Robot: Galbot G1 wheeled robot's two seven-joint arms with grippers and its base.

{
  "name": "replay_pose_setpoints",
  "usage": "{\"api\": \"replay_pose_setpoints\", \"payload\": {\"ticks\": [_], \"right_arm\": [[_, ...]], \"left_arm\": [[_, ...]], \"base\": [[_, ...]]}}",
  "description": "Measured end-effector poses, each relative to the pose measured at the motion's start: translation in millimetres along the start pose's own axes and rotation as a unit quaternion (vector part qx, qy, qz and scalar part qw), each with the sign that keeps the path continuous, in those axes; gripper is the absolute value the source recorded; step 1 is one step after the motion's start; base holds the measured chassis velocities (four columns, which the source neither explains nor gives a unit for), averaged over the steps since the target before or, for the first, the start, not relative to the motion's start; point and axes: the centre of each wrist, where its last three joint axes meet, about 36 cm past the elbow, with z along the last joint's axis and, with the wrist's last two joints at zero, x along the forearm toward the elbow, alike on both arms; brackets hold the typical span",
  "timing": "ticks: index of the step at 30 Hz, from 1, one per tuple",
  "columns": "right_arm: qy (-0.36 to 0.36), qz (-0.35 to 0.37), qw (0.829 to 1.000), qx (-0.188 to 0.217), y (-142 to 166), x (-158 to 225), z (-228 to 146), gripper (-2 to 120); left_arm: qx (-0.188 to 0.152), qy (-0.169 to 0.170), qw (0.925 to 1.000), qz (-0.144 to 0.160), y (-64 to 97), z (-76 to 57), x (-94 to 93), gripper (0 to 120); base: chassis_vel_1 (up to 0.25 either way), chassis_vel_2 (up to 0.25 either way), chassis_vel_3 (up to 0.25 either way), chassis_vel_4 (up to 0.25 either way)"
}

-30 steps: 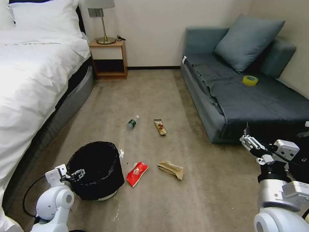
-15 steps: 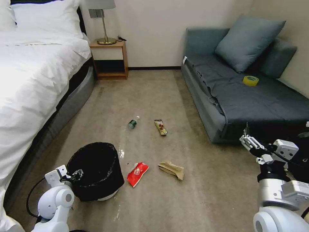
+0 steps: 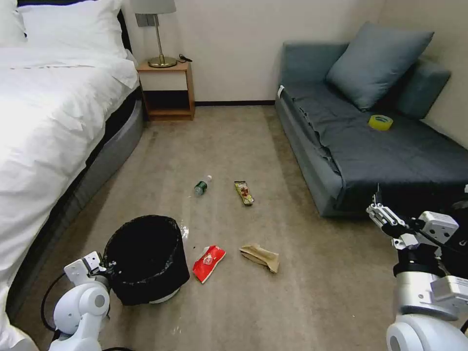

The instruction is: Pick up the trash bin, then pick up the garbage on the floor and place it into the trash bin.

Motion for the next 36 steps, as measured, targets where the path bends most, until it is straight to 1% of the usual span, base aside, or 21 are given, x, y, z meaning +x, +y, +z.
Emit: {"api": "replay_pose_setpoints", "payload": {"ticks": [4,5,7,9,10,13,15,16,17,18,22,23,26,27,31,36], "right_arm": [[-0.003,-0.001,1.0,-0.006,0,0,-3,100],[-0.003,-0.001,1.0,-0.006,0,0,-3,100],[-0.004,0.001,1.0,-0.01,0,1,-4,100],[-0.005,0.003,1.0,-0.019,2,1,-5,100],[-0.005,0.003,1.0,-0.019,2,1,-5,100],[-0.015,-0.001,0.999,-0.037,2,1,-4,100],[-0.016,-0.001,0.999,-0.039,2,1,-4,100],[-0.022,-0.004,0.998,-0.052,3,1,-3,100],[-0.027,-0.005,0.998,-0.058,3,1,-1,100],[-0.027,-0.005,0.998,-0.058,3,1,-1,100],[-0.047,-0.007,0.997,-0.064,3,3,9,100],[-0.047,-0.007,0.997,-0.064,3,3,9,100],[-0.053,-0.011,0.997,-0.062,2,5,12,100],[-0.051,-0.013,0.997,-0.062,2,6,14,100],[-0.055,-0.018,0.997,-0.054,3,7,22,100],[-0.057,-0.033,0.997,-0.034,5,11,38,100]], "left_arm": [[0.008,-0.007,0.9999,0.002,3.1,-7.1,7.1,4],[0.008,-0.007,0.9999,0.002,3.1,-7.1,7.1,4],[0.012,-0.017,0.9998,0.002,4.3,-12.5,13.3,4],[0.024,-0.032,0.9992,0.0,5.9,-21.3,24.9,3],[0.024,-0.032,0.9992,0.0,5.9,-21.3,24.9,3],[0.033,-0.057,0.9978,0.008,5.8,-30.8,44.7,3],[0.033,-0.06,0.9976,0.008,5.6,-31.7,46.8,3],[0.034,-0.074,0.9965,0.014,3.8,-35.2,58.7,3],[0.035,-0.083,0.9958,0.016,2.1,-36.6,66.0,3],[0.035,-0.083,0.9958,0.016,2.1,-36.6,66.0,3],[0.029,-0.125,0.9916,0.021,-9.1,-40.2,95.8,3],[0.029,-0.125,0.9916,0.021,-9.1,-40.2,95.8,3],[0.02,-0.148,0.9887,0.015,-13.0,-41.2,107.3,3],[0.015,-0.154,0.9879,0.009,-13.1,-41.1,109.4,3],[0.009,-0.163,0.9866,-0.003,-12.6,-39.4,112.6,3],[0.008,-0.162,0.9867,-0.004,-12.7,-36.7,114.2,3]], "base": [[0.0,0.0,0.0,0.0],[0.0,0.0,0.0,0.0],[0.0,0.0,0.0,0.0],[0.0,0.0,0.0,0.0],[0.0,0.0,0.0,0.0],[0.0,0.0,0.0,0.0],[0.0,0.0,0.0,0.0],[0.0,0.0,0.0,0.0],[0.0,0.0,0.0,0.0],[0.0,0.0,0.0,0.0],[0.0,0.0,0.0,0.0],[0.0,0.0,0.0,0.0],[0.0,0.0,0.0,0.0],[0.0,0.0,0.0,0.0],[0.0,0.0,0.0,0.0],[0.0,0.0,0.0,0.0]]}}
